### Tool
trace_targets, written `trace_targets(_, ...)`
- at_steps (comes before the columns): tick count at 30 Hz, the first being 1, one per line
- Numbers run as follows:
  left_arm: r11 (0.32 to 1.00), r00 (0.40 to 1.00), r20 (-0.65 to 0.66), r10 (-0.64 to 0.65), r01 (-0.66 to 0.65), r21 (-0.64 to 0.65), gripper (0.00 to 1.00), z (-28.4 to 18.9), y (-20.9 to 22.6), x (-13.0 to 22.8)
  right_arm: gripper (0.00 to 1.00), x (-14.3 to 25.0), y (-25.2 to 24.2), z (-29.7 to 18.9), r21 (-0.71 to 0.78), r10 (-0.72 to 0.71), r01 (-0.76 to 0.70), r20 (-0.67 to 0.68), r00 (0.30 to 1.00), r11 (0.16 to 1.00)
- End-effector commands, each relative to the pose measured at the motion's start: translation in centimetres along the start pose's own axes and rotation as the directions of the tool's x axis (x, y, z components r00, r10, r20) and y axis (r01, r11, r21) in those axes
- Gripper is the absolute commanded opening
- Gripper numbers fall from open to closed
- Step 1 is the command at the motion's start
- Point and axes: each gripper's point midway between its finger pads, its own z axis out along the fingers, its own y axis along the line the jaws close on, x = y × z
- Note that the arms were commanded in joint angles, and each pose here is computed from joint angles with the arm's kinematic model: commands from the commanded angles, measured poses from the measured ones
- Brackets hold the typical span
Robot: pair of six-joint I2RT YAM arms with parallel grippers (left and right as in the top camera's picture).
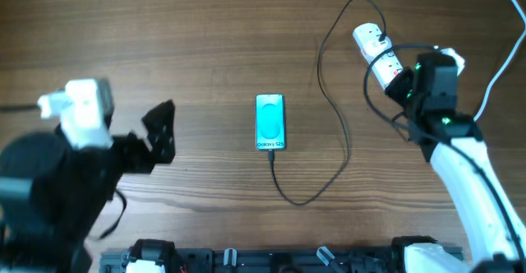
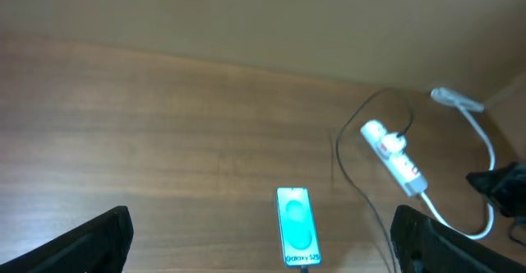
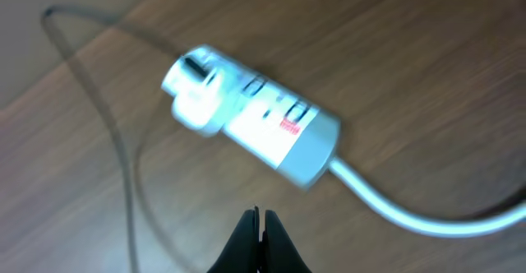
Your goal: Plug charger to phone and switch on socket
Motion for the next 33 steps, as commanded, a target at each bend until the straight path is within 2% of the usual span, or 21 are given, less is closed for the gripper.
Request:
trace_targets(1,1.0,0.999,0.037,-0.003,0.004,-0.017,1.0,-1.8,0.4,0.3,0.05,-1.3,0.9,3.0,0.003,-0.065,0.065,-0.036,0.997,0.998)
trace_targets(4,1.0,1.0,0.003,-0.006,0.006,-0.026,1.0,-2.5,0.6,1.7,0.05,-1.5,2.0,5.7,0.013,-0.111,0.113,-0.089,0.99,0.994)
trace_targets(10,0.998,0.991,-0.132,-0.021,0.012,-0.063,1.0,-2.9,1.5,5.1,0.05,-2.6,2.6,10.0,0.084,-0.113,0.133,-0.215,0.97,0.987)
trace_targets(15,0.995,0.973,-0.231,-0.028,0.006,-0.096,1.0,-3.4,2.2,7.5,0.05,-3.6,3.1,12.1,0.084,-0.1,0.122,-0.225,0.969,0.989)
trace_targets(20,0.984,0.95,-0.308,-0.042,-0.014,-0.176,1.0,-4.2,3.8,9.5,0.05,-2.4,2.6,13.8,0.083,-0.152,0.178,-0.255,0.955,0.98)
trace_targets(33,0.984,0.952,-0.304,-0.041,-0.013,-0.175,1.0,-4.2,3.7,9.4,0.05,-0.7,2.2,16.9,0.083,-0.155,0.183,-0.27,0.95,0.98)
